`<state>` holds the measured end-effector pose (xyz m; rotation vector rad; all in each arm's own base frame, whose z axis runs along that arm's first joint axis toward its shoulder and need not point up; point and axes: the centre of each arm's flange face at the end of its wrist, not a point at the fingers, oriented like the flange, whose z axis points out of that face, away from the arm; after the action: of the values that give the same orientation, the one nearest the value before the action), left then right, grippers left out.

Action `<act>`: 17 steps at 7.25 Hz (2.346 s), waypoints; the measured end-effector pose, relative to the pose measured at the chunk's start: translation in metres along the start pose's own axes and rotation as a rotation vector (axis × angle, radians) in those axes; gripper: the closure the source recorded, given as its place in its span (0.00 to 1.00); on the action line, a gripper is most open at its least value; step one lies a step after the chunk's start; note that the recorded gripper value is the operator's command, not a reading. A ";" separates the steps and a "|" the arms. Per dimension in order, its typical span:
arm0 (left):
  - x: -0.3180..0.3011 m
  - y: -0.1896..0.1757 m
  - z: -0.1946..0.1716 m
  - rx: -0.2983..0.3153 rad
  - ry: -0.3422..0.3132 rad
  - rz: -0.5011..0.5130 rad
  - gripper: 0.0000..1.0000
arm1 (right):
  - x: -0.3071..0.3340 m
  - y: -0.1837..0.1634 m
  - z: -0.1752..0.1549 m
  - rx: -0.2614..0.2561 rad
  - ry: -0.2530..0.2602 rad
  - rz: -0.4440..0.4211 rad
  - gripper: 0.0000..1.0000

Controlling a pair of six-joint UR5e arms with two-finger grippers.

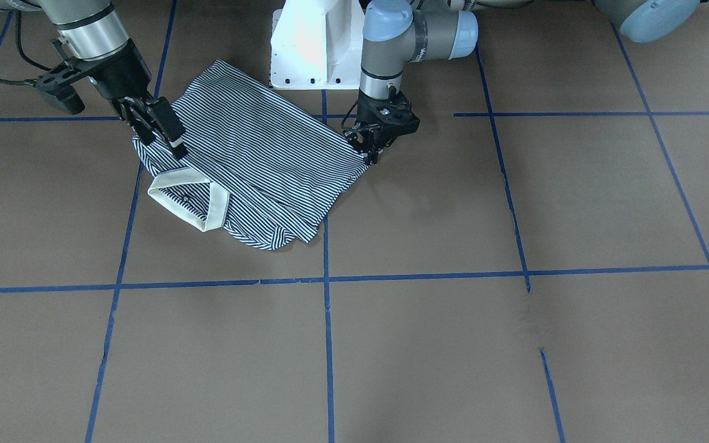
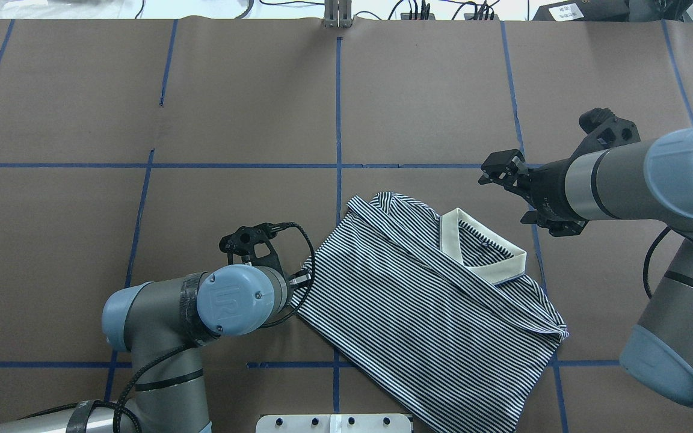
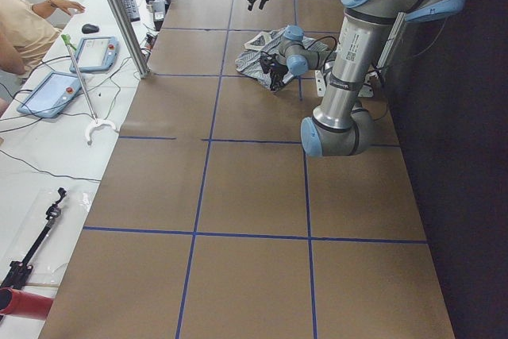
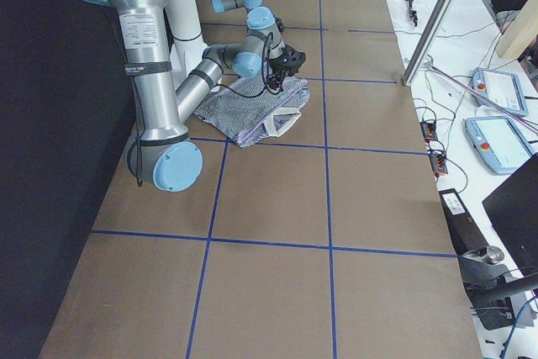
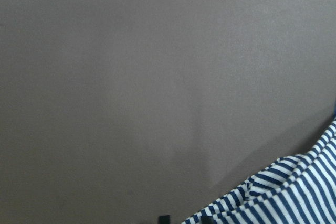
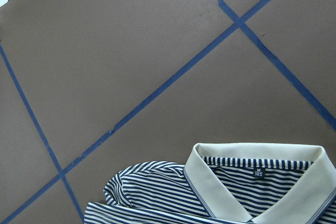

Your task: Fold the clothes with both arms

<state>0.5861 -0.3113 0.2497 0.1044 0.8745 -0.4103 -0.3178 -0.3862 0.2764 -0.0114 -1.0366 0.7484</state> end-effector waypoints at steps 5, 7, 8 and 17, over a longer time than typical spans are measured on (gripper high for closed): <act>-0.007 -0.062 -0.011 0.073 -0.038 0.153 1.00 | 0.001 -0.002 0.001 0.005 0.003 0.003 0.00; -0.015 -0.140 -0.012 0.169 -0.043 0.187 1.00 | 0.000 -0.003 0.000 0.008 0.000 0.005 0.00; -0.014 -0.184 -0.004 0.223 -0.021 0.185 1.00 | 0.000 -0.004 0.000 0.011 -0.001 0.006 0.00; 0.013 -0.345 0.033 0.329 0.117 0.286 0.41 | -0.011 -0.007 0.015 0.040 -0.002 0.006 0.00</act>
<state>0.4820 -0.6400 0.2876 0.5554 0.8858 -0.2781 -0.3282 -0.4026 0.2785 0.0201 -1.0236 0.7744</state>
